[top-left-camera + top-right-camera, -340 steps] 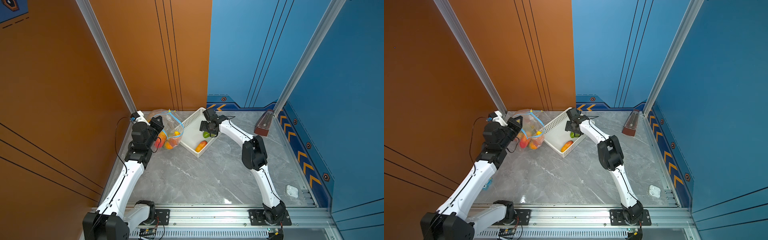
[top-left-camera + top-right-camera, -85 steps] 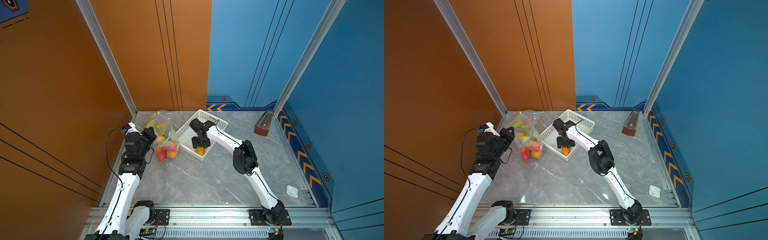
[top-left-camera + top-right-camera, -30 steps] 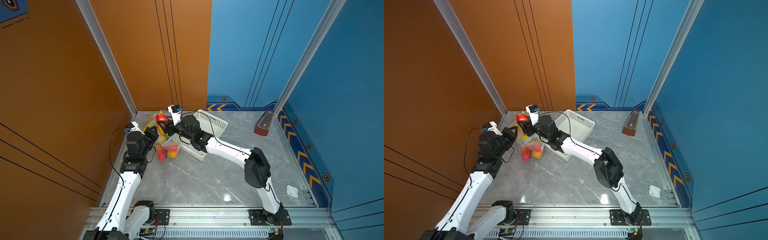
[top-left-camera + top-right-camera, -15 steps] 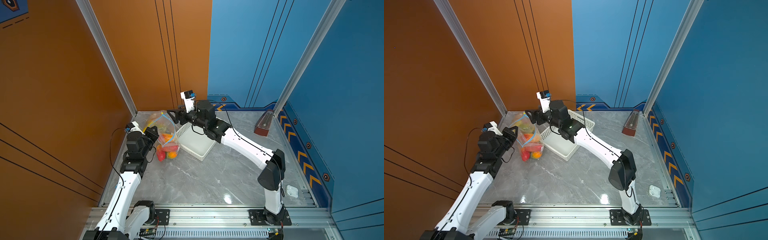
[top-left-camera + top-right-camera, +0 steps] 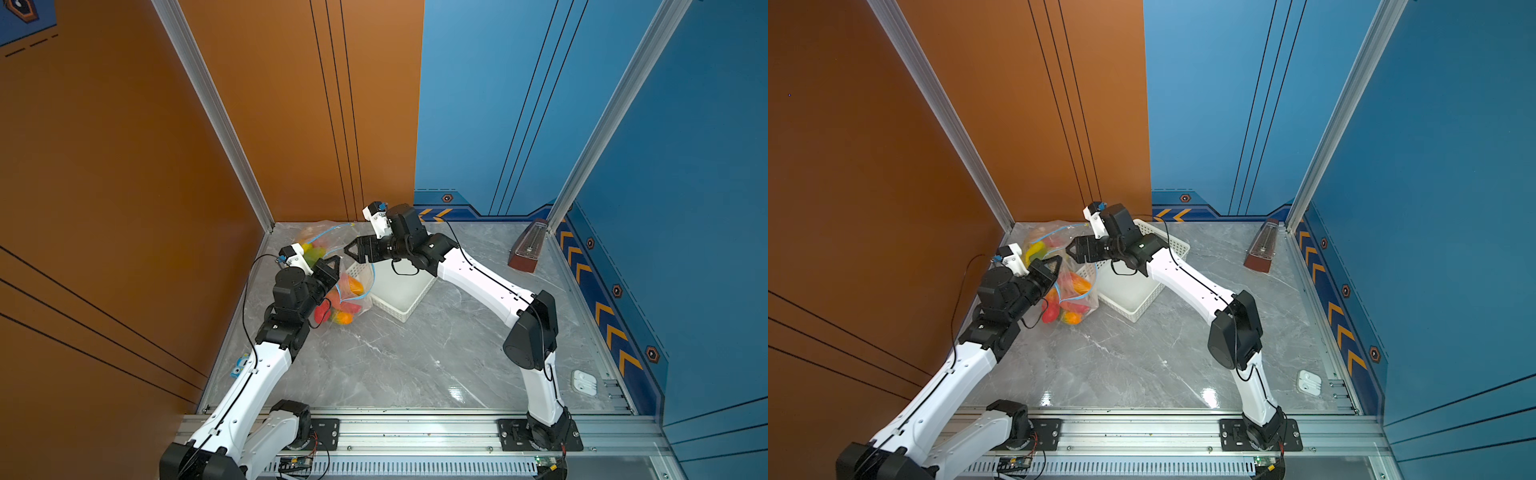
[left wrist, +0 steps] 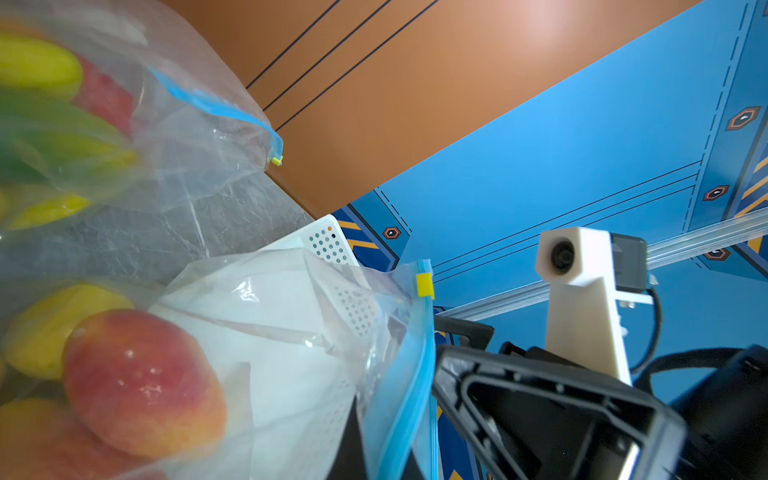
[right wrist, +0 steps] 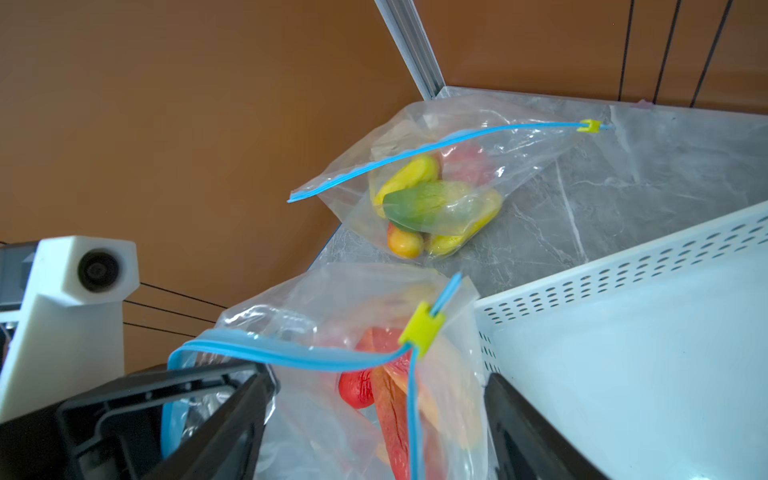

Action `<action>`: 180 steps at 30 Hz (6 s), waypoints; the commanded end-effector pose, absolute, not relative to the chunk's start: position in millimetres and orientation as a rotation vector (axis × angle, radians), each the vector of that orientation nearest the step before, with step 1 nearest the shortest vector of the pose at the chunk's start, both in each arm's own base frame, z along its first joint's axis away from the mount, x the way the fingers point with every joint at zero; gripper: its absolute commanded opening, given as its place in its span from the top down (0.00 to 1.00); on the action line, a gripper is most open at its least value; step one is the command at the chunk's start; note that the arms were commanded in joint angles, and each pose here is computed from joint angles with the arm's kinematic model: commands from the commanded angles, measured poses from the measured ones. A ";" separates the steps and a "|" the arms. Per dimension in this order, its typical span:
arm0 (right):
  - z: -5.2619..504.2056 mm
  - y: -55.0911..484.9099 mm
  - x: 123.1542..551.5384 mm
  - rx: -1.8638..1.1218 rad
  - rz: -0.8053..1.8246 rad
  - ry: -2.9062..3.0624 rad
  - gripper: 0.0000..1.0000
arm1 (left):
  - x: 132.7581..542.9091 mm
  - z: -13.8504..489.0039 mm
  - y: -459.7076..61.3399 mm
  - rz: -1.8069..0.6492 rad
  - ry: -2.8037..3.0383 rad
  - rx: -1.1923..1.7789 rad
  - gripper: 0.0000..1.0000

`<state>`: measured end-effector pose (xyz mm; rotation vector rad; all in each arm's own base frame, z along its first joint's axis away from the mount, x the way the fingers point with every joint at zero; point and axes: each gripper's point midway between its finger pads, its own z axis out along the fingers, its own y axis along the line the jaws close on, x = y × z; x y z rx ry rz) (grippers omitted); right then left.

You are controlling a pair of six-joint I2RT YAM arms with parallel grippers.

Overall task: Place the mango in a zip-top bag and seal the zipper
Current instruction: Adjust the zipper food storage bag at the center of the board, then pick up the zipper food storage bag at the center of the board, then zip the zipper on the zipper food storage bag.

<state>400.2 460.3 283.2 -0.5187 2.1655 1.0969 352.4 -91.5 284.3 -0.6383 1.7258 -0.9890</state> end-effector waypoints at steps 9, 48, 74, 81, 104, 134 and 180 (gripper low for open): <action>270.2 458.0 410.9 -0.393 1.209 2.211 0.48 | 346.4 294.3 -122.9 -1.094 1.751 -0.481 0.33; 343.6 430.7 469.7 -0.435 1.537 2.014 0.31 | 419.6 261.0 -168.9 -1.139 1.950 -0.206 0.54; 239.6 350.2 428.9 -0.149 1.109 2.391 0.00 | 392.7 240.7 -184.3 -1.155 1.999 -0.146 0.55; 235.4 336.8 433.6 -0.152 1.061 2.397 0.01 | 382.6 230.5 -190.4 -1.166 2.026 -0.128 0.55; 221.2 377.4 460.9 -0.379 1.326 2.271 0.77 | 411.8 253.0 -163.2 -1.187 1.973 -0.102 0.23; 298.7 364.9 316.0 -1.459 1.383 1.629 1.00 | 374.6 303.0 -179.7 -1.245 1.363 1.093 0.20; 342.7 407.9 383.6 -0.948 1.401 1.937 0.77 | 373.5 304.7 -192.9 -1.101 1.438 1.009 1.00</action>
